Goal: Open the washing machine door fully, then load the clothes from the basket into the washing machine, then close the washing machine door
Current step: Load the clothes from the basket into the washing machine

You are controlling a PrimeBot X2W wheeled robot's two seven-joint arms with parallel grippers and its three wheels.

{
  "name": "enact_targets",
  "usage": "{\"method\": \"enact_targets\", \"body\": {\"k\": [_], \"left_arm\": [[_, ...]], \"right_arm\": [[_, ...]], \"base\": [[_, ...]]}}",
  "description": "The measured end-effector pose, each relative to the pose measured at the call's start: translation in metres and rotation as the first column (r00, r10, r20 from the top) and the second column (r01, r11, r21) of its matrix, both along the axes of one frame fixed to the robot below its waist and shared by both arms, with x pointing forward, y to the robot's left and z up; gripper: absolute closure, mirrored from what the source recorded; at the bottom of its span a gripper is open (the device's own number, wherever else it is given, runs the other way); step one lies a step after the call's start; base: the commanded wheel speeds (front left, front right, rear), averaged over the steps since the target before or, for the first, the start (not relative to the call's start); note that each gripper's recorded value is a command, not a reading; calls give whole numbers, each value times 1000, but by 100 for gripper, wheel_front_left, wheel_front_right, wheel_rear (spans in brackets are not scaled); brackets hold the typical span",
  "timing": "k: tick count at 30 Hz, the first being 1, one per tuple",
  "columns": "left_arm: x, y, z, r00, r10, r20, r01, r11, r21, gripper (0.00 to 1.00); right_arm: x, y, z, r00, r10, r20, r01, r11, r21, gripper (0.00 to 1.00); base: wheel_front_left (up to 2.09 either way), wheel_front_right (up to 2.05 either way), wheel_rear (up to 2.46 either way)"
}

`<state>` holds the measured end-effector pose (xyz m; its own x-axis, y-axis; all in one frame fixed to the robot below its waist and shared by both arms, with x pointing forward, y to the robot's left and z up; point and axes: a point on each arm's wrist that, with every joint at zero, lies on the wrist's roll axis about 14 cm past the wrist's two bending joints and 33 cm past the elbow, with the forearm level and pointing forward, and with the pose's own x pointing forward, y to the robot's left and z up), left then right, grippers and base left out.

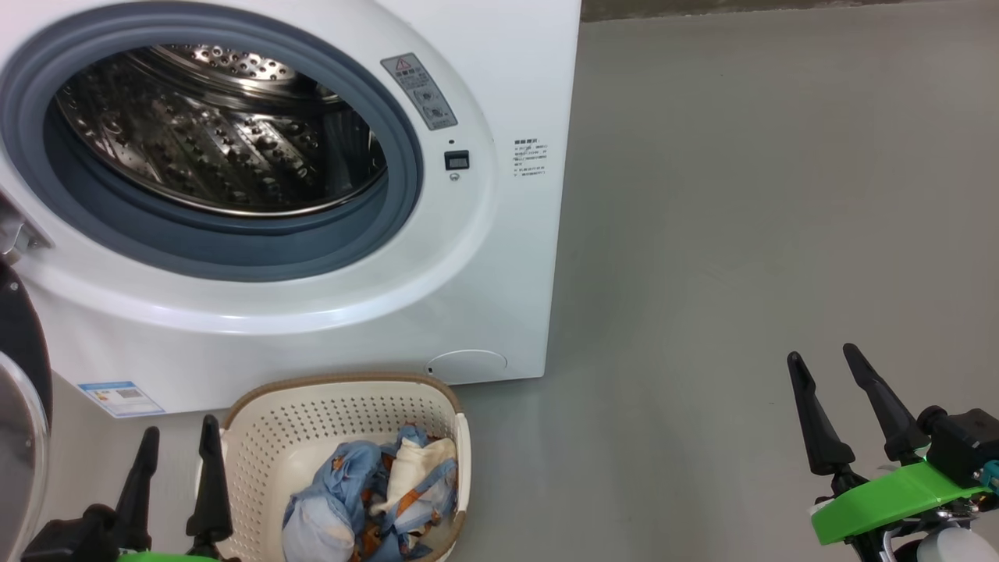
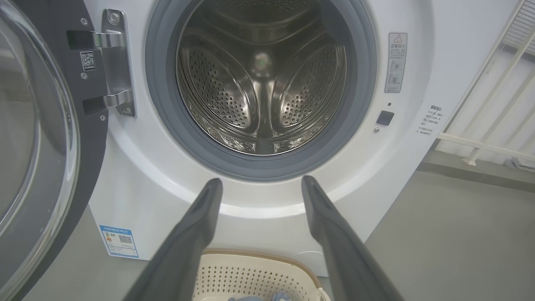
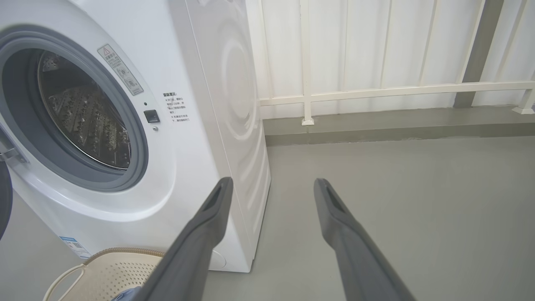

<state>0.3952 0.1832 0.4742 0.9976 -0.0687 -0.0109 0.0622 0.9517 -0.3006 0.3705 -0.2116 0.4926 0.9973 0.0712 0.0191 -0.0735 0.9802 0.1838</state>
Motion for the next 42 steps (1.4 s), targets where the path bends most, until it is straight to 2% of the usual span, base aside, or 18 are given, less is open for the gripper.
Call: {"method": "enact_targets", "body": {"k": [11, 20, 33, 42], "left_arm": [[-1, -2, -9, 1000, -5, -27, 6, 1000, 30, 0], [-3, -7, -22, 998, 2, -65, -1, 1000, 16, 0], [-1, -23, -84, 966, -39, -255, 48, 998, 28, 0], [8, -36, -135, 909, -76, -410, 101, 994, 40, 0]], "right_arm": [[1, 0, -2, 1000, 1, -6, -1, 1000, 0, 0], [3, 2, -4, 1000, 1, -11, -1, 1000, 6, 0], [21, 6, -10, 1000, -1, -21, 2, 1000, 25, 0], [38, 9, -21, 999, -6, -44, 7, 999, 43, 0]], "base": [[0, 0, 0], [0, 0, 0], [0, 0, 0], [0, 0, 0]]}}
